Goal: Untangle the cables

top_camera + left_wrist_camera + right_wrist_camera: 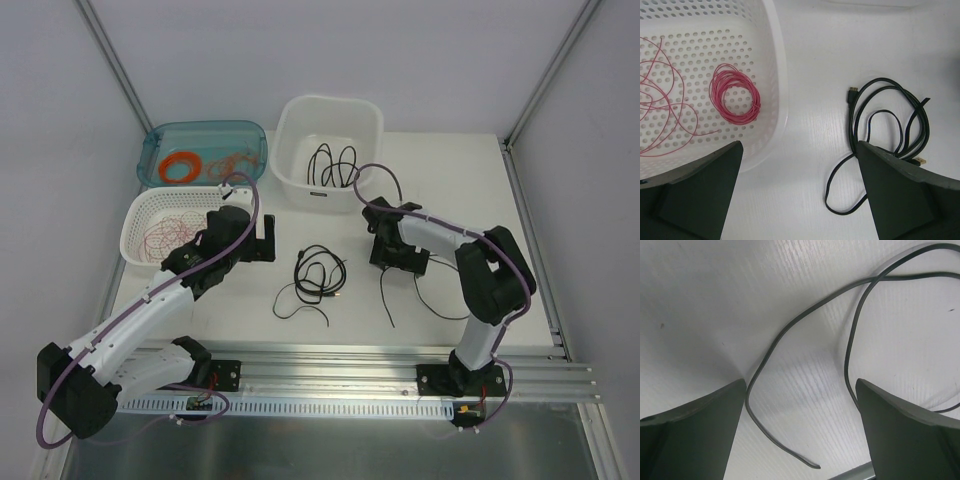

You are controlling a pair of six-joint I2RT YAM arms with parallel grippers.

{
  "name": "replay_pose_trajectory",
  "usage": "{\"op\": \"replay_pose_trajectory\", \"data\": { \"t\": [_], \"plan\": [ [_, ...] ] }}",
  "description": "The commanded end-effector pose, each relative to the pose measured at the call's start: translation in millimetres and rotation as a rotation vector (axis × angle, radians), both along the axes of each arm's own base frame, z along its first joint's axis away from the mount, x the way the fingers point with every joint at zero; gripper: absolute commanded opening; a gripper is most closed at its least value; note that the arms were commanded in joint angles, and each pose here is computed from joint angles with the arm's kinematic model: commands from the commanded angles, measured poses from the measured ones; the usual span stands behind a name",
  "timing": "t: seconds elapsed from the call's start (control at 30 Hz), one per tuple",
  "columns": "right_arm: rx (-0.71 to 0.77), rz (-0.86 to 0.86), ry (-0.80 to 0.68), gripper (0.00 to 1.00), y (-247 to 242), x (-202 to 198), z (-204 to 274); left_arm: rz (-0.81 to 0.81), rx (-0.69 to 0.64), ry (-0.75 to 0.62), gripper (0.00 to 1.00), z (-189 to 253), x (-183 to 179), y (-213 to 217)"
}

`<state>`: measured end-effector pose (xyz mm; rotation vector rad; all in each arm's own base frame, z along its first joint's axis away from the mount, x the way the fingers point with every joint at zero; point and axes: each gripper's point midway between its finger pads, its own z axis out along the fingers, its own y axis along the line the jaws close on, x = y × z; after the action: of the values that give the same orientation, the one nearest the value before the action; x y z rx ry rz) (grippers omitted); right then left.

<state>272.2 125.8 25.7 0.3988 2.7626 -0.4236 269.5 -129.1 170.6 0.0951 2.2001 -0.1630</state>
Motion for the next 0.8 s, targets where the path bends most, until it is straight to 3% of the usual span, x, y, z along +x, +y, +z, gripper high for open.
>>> {"op": "replay_pose_trajectory", "data": {
  "t": [0.0,0.23,0.33,0.53,0.77],
  "plan": [
    [0.044,-0.004,0.071,0.97,-5.7,-13.9,-20.5,0.011,0.006,-0.048,0.99,8.3,5.6,5.0],
    [0.143,-0.018,0.118,0.99,0.4,-20.9,-35.0,0.016,0.008,-0.05,0.99,7.7,4.6,7.1],
    [0.161,-0.026,0.124,0.89,0.9,-24.5,-39.4,0.017,0.012,-0.057,0.99,9.0,4.9,7.9],
    [0.177,-0.02,0.127,0.48,4.0,-24.2,-42.8,0.018,0.011,-0.061,0.99,9.7,5.2,8.3],
    [0.204,-0.012,0.138,0.12,9.9,-25.0,-48.9,0.022,0.015,-0.069,0.99,11.1,5.6,9.8]
  ]
}}
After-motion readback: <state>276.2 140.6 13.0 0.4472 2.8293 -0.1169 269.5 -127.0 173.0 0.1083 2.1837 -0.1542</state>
